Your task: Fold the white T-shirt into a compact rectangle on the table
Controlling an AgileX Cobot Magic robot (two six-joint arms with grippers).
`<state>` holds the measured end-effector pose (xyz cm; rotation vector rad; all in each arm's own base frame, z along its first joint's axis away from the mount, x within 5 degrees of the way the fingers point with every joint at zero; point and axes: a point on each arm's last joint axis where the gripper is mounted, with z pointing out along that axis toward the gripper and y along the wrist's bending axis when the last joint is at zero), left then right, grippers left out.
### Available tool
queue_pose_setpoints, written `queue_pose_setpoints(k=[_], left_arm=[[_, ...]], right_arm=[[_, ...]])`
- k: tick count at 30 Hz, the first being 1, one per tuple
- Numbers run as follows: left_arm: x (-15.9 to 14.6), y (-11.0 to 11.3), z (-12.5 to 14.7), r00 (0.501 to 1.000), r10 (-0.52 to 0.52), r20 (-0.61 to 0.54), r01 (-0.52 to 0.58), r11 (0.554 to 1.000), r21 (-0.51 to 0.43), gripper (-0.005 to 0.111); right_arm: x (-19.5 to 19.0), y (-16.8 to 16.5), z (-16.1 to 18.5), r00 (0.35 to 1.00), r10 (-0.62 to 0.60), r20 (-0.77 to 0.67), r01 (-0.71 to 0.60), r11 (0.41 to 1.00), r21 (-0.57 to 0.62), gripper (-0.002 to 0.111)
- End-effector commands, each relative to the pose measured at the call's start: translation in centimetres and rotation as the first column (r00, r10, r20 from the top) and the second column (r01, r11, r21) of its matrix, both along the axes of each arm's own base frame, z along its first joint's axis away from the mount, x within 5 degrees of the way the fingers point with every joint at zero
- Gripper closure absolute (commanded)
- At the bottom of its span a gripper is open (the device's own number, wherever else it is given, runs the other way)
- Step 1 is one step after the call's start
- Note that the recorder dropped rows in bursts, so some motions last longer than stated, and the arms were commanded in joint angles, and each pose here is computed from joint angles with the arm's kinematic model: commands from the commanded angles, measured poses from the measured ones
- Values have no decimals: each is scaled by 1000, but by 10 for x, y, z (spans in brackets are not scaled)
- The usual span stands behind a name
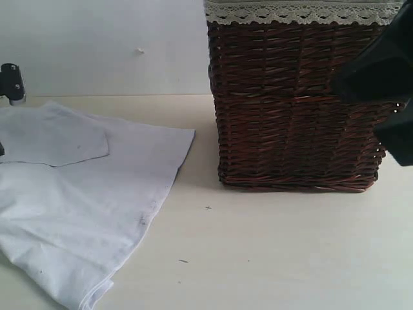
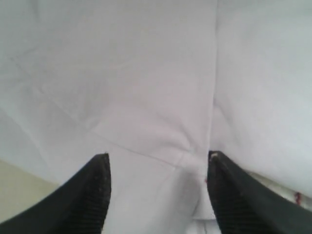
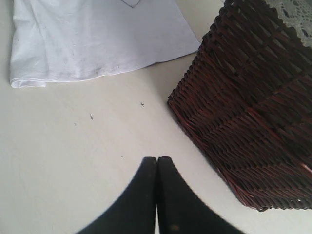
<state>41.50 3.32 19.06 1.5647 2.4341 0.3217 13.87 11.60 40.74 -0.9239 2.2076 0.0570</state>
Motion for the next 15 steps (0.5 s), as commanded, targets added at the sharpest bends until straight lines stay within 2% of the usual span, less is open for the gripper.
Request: queue_pose_setpoints(k=[1,3,7,10,11,13,14,15], left_arm=[[-8,-3,7,999,9,-40,-9,1000,-17,49],[-14,-2,-9,999,-3,-49,3,1000,3,49],[-16,0,-35,993,-63,99,57,996,65,47],[-19,3,-48,968,-201,153,172,968,181,47],[-19,3,-49,962,-213,172,180,966,186,49],[-17,2,-48,955,-212,207,175,968,181,65],[-16,2,-48,954,-212,212,175,968,181,81],[-16,2,-48,954,-213,213,175,968,181,92]], right_arm=[[0,0,-2,1000,-7,-7,7,1000,1,108],[0,0,-2,1000,-8,-9,8,1000,0,108],[0,0,-2,1000,-8,-9,8,1000,0,108],[0,0,-2,1000,-6,-8,6,1000,-1,108],[0,0,-2,1000,-6,-8,6,1000,-1,108],[0,0,-2,1000,-6,-8,6,1000,-1,108],[0,0,-2,1000,-6,-8,6,1000,-1,108],[0,0,-2,1000,-6,-8,6,1000,-1,108]])
